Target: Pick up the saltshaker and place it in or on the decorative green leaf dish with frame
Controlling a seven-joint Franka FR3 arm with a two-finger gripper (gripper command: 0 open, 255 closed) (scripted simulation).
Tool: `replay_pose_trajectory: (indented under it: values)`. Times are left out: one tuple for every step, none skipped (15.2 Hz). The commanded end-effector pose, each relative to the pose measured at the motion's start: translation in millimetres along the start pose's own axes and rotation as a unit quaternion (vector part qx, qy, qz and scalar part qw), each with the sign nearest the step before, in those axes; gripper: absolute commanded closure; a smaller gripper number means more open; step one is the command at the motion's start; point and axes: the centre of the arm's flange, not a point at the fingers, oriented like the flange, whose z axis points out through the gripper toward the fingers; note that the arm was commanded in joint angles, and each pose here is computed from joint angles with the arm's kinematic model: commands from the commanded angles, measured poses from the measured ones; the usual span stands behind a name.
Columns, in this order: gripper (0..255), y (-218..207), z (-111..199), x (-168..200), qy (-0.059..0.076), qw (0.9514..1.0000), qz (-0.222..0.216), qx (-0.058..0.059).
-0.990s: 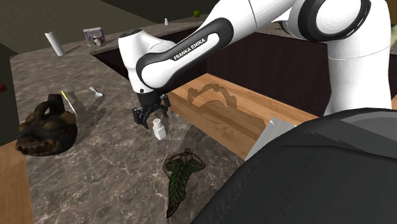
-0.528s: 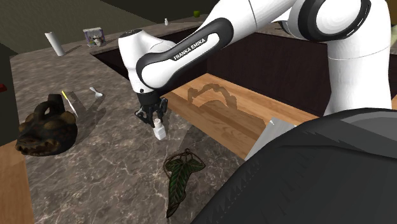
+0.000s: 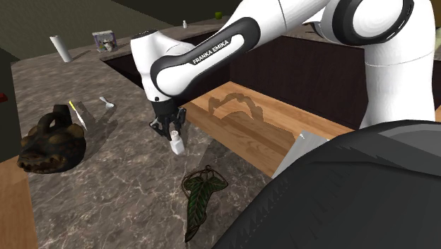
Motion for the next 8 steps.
replay_pose_trajectory:
  values:
    - [255,0,-9,0,0.0,1.0,0.0,0.0]
    - [255,0,-14,0,0.0,1.0,0.0,0.0]
    - [255,0,-20,0,0.0,1.0,0.0,0.0]
    - [255,0,-25,0,0.0,1.0,0.0,0.0]
    - [255,0,-30,0,0.0,1.0,0.0,0.0]
    - [255,0,-36,0,0.0,1.0,0.0,0.0]
    - [255,0,-41,-1,0.0,1.0,0.0,0.0]
    - [255,0,-46,-1,0.0,1.0,0.0,0.0]
